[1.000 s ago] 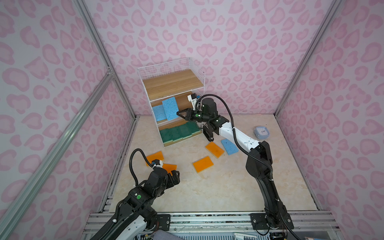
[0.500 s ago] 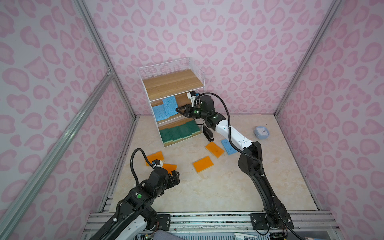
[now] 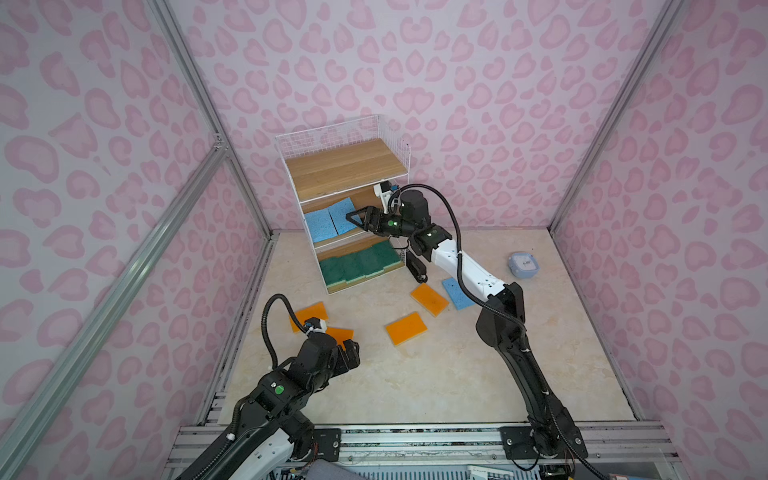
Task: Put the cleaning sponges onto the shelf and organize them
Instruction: 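Set the blue sponge beside the other on the middle shelf with the right gripper, then withdraw the right gripper and lower it onto the blue sponge on the floor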
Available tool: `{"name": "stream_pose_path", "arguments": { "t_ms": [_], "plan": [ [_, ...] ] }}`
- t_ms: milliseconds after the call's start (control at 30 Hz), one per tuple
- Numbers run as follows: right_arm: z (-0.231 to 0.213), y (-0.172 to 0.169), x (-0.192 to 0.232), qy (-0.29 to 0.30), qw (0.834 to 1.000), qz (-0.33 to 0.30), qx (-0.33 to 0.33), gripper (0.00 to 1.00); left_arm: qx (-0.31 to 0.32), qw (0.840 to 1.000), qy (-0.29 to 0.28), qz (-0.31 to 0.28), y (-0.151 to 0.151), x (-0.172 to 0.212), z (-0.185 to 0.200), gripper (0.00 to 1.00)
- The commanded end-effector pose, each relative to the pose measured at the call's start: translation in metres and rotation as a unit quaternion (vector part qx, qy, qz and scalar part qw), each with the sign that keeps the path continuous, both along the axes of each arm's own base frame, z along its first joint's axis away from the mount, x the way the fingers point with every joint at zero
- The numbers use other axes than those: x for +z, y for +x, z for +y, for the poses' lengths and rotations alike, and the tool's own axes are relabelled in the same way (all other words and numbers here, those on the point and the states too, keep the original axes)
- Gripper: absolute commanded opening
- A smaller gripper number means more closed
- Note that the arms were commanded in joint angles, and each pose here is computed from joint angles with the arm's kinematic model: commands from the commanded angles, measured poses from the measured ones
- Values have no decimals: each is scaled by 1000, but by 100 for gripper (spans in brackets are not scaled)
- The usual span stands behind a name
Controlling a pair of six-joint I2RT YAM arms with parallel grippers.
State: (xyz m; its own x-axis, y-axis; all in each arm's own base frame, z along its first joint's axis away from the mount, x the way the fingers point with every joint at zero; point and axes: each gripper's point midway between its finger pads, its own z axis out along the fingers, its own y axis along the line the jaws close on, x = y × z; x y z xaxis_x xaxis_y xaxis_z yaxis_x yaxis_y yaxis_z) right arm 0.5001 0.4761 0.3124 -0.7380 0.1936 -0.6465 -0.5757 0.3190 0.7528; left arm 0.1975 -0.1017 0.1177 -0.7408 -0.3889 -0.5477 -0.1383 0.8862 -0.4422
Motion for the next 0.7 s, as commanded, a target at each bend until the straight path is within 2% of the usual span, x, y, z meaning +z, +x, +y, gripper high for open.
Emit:
{"name": "stream_pose_path", "arguments": {
  "t_ms": [0, 267, 533, 667],
  "plan": [
    [-7, -1, -15, -51, 998, -16, -26, 92, 1, 1000, 5, -5, 2, 5, 1, 97],
    [-15, -17, 0, -66, 997, -39, -28, 98, -3, 1000, 6, -10, 2, 11, 1, 97],
    [-27, -33, -6, -148, 985, -69, -62, 98, 1, 1000, 4, -16, -1, 15, 5, 97],
    [-44, -38, -12, -171, 978, -73, -97, 98, 1, 1000, 3, -19, -2, 15, 6, 97]
  ]
}}
